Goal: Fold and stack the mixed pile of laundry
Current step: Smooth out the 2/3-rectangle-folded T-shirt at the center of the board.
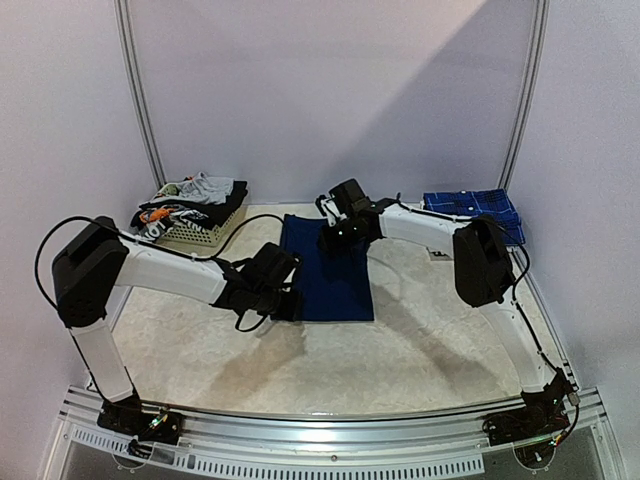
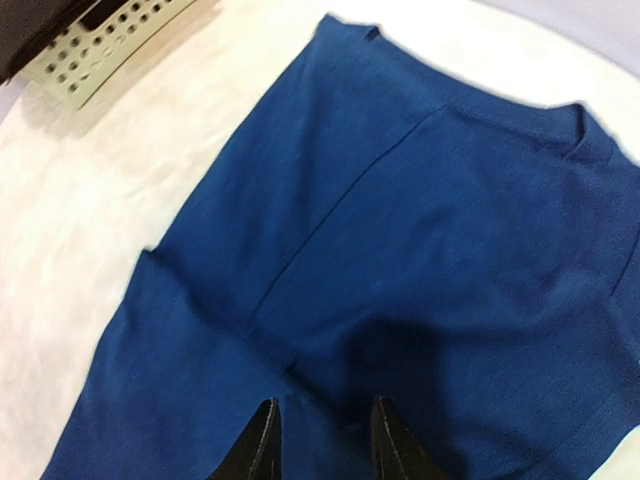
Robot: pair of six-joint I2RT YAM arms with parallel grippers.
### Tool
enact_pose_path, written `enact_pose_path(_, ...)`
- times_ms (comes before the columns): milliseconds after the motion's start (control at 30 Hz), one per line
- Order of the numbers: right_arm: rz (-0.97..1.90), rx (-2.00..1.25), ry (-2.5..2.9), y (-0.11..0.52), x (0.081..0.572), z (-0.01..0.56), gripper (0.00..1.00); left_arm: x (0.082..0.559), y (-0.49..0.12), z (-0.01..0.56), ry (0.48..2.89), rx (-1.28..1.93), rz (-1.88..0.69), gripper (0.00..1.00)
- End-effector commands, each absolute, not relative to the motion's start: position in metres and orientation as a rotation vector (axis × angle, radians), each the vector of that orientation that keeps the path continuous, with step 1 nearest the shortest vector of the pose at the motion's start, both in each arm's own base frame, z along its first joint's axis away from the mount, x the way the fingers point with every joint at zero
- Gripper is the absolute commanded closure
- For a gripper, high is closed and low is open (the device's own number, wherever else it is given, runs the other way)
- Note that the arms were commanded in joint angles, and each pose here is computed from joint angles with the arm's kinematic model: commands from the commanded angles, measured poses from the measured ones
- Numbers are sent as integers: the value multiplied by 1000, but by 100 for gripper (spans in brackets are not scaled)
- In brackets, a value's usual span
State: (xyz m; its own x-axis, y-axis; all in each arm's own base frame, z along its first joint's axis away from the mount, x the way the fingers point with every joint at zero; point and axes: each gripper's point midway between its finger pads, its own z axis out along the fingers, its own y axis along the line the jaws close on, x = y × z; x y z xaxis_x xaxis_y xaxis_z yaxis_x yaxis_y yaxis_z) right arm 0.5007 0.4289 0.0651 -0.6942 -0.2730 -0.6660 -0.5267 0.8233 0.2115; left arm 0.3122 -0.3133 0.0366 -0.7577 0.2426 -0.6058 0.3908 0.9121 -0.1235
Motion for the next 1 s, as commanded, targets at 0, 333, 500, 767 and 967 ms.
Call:
enact_pose_path(0, 435, -543, 2380, 409, 526, 50, 67, 306, -309, 44, 2447, 450, -297, 69)
enact_pose_path(333, 600, -552, 2317, 399, 487, 123, 59, 316, -301, 54, 2424, 445, -207, 72)
enact_pose_path(500, 750, -563, 2406, 380, 426, 117, 60, 315, -300, 43, 2445, 440, -200, 75)
enact_pose_path(767, 850, -584, 2555, 358, 358, 76, 65, 309, -290, 25, 2473, 422, -177, 77)
enact_pose_path(967, 880, -562, 2648, 346, 330, 45, 67, 296, -280, 11, 2501, 391, -184, 78)
